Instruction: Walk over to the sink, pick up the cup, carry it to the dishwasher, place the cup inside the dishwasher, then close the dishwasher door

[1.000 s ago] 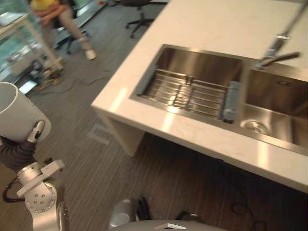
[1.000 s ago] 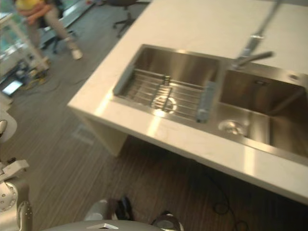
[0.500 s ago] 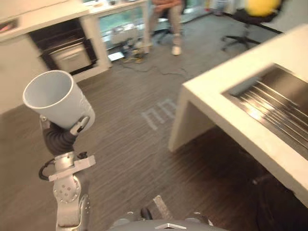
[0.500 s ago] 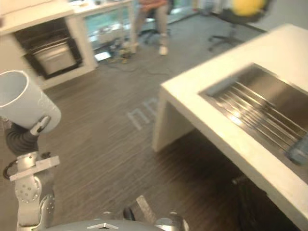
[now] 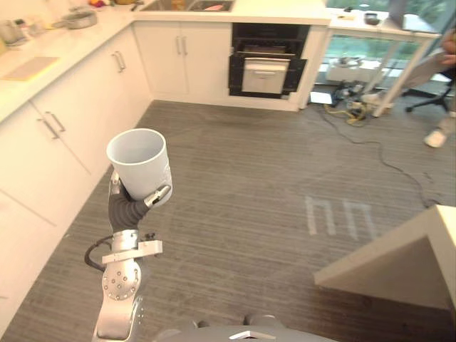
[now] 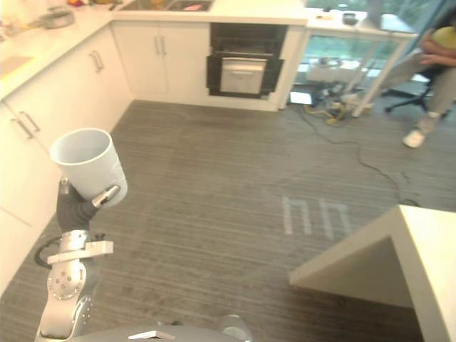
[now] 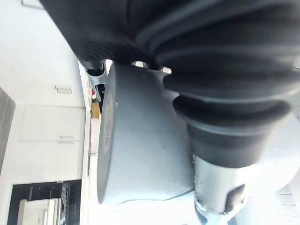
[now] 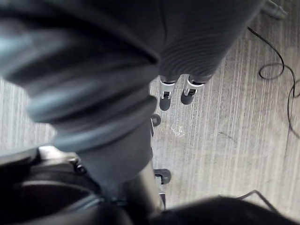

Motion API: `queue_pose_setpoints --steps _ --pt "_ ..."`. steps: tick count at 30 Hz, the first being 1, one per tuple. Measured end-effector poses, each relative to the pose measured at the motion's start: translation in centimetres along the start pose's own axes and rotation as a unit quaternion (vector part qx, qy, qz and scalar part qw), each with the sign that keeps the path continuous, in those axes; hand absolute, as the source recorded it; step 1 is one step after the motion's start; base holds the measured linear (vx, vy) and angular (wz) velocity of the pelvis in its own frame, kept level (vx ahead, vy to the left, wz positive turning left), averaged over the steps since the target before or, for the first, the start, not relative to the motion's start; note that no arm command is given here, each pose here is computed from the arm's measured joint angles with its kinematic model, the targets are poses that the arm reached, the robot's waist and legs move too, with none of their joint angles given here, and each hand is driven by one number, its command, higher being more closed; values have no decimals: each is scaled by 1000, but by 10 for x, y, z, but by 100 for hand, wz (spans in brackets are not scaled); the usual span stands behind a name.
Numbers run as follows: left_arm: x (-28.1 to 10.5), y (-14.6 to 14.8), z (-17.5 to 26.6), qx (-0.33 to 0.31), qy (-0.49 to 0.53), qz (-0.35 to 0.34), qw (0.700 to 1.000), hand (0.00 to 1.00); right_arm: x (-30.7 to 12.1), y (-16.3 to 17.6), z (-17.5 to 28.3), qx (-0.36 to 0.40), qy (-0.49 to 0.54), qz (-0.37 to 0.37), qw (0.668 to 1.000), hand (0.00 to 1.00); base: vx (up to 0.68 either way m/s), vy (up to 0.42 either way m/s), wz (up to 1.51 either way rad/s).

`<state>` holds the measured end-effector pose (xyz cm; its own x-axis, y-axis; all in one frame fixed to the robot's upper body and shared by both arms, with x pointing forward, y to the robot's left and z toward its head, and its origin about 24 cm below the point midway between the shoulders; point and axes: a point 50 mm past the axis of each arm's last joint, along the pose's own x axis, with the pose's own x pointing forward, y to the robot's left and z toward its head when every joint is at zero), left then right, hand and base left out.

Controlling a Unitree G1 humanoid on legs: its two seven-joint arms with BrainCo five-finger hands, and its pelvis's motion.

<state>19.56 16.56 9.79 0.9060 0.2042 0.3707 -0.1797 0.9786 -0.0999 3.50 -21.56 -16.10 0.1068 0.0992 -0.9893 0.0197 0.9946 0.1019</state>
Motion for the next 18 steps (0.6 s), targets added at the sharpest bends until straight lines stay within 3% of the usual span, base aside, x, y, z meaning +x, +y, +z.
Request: queue_pose_setpoints --steps 4,6,8,13,18 --pt "8 -13 4 -19 -11 -42 999 100 -2 0 -2 0 -4 -2 1000 0 97 -79 184" --pt "9 -26 12 -41 -28 -104 993 100 -1 3 -6 38 -16 -11 999 0 -54 204 217" --pt "7 -24 20 -41 -40 -125 990 100 1 6 -13 54 -7 -19 998 0 -33 83 131" --pt "6 -30 21 -64 -43 -149 986 100 -2 -6 -9 64 -36 -25 997 0 32 17 66" --pt "12 -39 17 -72 -42 -186 979 100 -1 -3 -10 92 -38 -19 995 0 12 -35 -7"
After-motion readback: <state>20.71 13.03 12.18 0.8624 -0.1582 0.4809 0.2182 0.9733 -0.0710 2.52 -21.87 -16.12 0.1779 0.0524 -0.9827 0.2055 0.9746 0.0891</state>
